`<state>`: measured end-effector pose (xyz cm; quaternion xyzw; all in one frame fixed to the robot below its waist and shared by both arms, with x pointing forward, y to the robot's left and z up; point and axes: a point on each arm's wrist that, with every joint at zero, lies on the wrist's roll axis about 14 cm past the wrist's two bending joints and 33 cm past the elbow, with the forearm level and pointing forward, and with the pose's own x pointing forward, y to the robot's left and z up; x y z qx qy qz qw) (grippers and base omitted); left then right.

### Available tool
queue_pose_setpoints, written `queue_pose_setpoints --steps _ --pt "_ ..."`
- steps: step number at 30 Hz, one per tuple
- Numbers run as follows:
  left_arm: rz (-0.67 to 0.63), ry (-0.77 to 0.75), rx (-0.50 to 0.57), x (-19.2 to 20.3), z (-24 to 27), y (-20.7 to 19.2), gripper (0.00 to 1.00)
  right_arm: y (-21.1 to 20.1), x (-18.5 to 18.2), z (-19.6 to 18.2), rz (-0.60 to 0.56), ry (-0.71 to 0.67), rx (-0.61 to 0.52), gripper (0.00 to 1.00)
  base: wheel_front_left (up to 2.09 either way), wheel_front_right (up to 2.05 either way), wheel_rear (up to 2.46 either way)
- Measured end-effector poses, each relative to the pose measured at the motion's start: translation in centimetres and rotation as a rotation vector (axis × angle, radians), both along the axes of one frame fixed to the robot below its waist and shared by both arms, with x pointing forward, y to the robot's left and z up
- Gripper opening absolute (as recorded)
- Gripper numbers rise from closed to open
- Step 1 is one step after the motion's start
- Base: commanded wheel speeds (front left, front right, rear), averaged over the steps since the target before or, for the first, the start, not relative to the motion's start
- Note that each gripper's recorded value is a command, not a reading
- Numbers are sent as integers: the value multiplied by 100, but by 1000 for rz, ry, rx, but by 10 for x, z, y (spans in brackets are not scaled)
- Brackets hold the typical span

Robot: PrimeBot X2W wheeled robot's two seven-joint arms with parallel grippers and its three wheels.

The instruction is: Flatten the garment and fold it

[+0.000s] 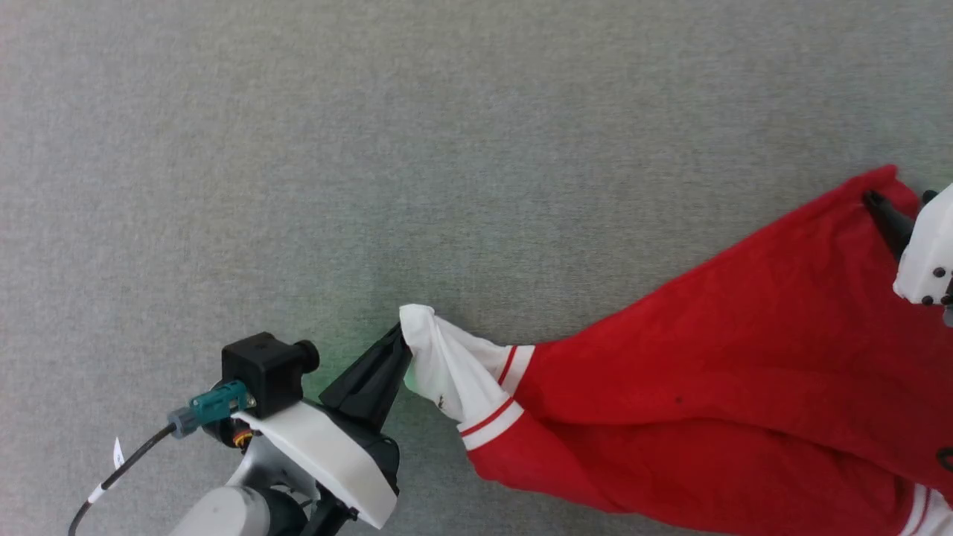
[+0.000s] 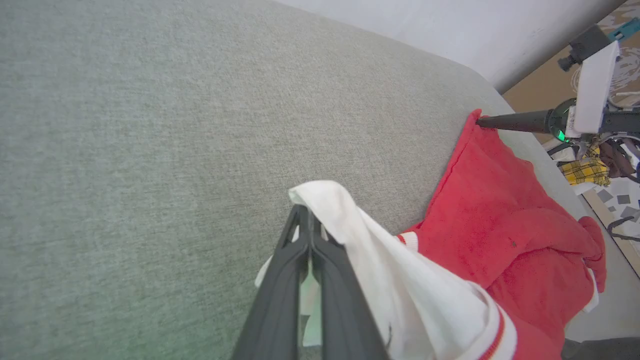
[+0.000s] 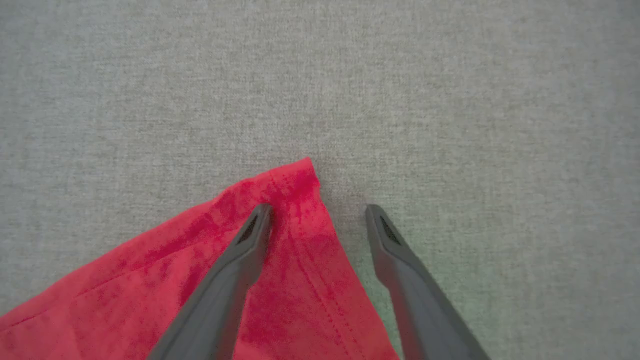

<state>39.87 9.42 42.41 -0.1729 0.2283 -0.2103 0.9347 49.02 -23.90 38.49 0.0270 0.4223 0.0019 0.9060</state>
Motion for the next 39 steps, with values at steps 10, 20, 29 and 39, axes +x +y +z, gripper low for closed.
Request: queue_pose_setpoints --steps 10,20,29,39 --pt "25 31 18 1 -13 11 0 10 13 -15 57 46 -1 0 0 0 0" --pt "18 -35 12 6 2 6 0 4 11 15 43 -84 -12 0 0 0 0" --pt "176 -374 80 55 68 32 0 1 10 72 -37 -374 45 0 0 0 0" --pt "88 -737 177 95 200 12 0 26 24 197 -40 -765 129 0 0 0 0"
